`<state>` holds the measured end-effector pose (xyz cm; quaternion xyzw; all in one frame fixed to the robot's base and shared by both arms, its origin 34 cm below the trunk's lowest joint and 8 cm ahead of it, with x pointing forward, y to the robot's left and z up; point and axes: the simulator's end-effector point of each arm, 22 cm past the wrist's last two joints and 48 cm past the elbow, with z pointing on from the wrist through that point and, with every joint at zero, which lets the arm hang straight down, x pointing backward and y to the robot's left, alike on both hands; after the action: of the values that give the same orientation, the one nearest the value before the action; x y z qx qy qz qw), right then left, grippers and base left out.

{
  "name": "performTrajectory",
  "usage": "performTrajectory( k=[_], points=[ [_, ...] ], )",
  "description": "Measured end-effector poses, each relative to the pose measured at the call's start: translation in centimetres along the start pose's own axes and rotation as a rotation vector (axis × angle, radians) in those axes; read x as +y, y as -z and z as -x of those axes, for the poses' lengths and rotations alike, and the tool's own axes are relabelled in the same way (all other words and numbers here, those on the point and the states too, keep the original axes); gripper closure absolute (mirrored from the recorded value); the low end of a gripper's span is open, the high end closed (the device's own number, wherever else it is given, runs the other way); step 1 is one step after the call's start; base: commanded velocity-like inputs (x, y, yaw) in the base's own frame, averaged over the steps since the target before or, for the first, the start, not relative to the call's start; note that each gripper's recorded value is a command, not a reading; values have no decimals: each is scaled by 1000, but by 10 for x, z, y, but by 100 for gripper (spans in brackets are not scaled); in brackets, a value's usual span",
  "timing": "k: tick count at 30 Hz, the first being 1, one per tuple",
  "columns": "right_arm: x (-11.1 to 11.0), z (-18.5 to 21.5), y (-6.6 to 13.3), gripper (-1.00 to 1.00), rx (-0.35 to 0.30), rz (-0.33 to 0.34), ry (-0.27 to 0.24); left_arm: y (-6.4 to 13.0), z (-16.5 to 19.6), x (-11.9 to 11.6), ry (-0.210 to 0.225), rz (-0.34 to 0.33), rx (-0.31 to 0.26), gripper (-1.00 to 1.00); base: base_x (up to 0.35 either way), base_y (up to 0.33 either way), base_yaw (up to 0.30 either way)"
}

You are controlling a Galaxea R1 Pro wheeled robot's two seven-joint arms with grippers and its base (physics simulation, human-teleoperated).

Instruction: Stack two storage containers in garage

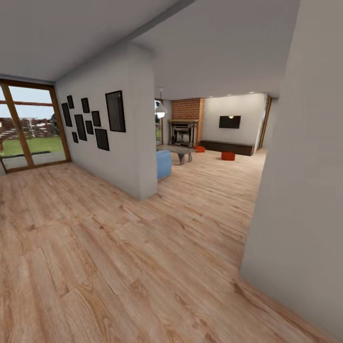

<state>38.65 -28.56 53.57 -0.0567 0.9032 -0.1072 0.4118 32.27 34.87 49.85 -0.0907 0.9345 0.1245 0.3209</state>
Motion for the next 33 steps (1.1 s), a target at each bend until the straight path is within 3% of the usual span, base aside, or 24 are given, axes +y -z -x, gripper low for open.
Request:
performTrajectory(
  k=[13, 21, 33],
  points=[
    [0, 1, 0, -100, -1, 0, 0, 0, 0, 0, -3, -7, -2, -100, 325, 0, 245],
    [0, 0, 0, -100, 0, 0, 0, 0, 0, -1, -1, -6, -1, -100, 281, 0, 21],
    [0, 0, -1, -100, -1, 0, 0, 0, 0, -2, -1, -7, 0, -100, 30, 0, -39]
  ],
)
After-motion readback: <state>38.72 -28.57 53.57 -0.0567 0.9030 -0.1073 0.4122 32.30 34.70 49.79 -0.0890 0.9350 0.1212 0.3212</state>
